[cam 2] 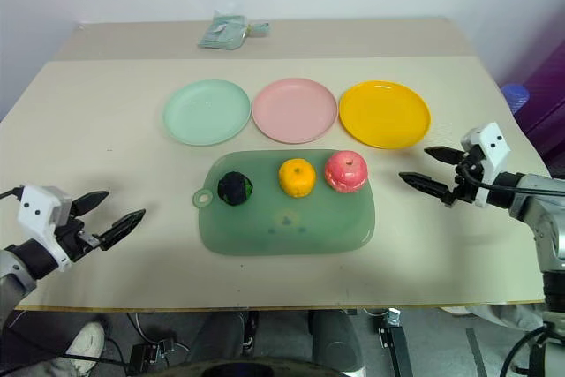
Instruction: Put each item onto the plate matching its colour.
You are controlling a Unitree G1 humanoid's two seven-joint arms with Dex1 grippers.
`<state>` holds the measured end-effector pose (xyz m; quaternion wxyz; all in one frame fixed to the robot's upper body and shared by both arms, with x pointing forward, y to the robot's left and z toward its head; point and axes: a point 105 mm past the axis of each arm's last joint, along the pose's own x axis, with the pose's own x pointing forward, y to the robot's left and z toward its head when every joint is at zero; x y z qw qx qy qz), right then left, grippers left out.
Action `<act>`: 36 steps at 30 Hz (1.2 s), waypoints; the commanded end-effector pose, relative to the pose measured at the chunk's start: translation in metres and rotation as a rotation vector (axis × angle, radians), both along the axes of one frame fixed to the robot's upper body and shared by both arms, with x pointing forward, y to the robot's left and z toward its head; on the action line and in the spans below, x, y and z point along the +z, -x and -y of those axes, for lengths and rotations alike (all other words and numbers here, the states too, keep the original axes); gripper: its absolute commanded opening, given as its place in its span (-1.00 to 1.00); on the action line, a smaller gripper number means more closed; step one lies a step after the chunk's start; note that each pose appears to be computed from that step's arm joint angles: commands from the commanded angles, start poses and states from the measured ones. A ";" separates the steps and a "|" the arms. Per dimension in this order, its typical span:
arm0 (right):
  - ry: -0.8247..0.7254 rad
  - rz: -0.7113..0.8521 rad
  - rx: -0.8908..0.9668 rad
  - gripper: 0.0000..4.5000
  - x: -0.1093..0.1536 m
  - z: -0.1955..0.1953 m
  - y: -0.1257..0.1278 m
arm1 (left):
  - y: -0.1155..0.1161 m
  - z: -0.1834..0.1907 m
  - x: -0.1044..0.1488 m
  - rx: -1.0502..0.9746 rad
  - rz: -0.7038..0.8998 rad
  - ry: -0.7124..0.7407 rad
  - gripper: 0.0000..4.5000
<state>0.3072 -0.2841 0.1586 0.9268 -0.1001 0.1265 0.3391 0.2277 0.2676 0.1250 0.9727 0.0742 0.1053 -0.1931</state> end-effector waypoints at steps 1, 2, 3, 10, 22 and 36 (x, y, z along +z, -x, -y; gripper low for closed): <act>0.014 0.049 0.011 0.99 0.010 -0.002 -0.006 | -0.001 0.004 0.011 0.000 0.049 -0.006 1.00; 0.016 0.055 0.012 0.99 0.011 -0.003 -0.007 | -0.001 0.005 0.011 0.002 0.053 -0.005 1.00; 0.017 0.060 0.011 0.99 0.011 -0.004 -0.008 | -0.001 0.005 0.011 0.006 0.057 -0.003 1.00; 0.026 0.110 -0.020 0.99 0.014 -0.010 -0.014 | -0.011 0.015 0.023 -0.005 0.110 0.034 1.00; -0.033 0.084 0.018 0.99 0.019 -0.032 0.029 | -0.064 0.110 0.056 -0.415 0.157 0.127 1.00; -0.073 0.018 0.149 0.99 0.004 -0.083 0.073 | -0.076 0.146 -0.013 -0.765 -0.053 -0.241 1.00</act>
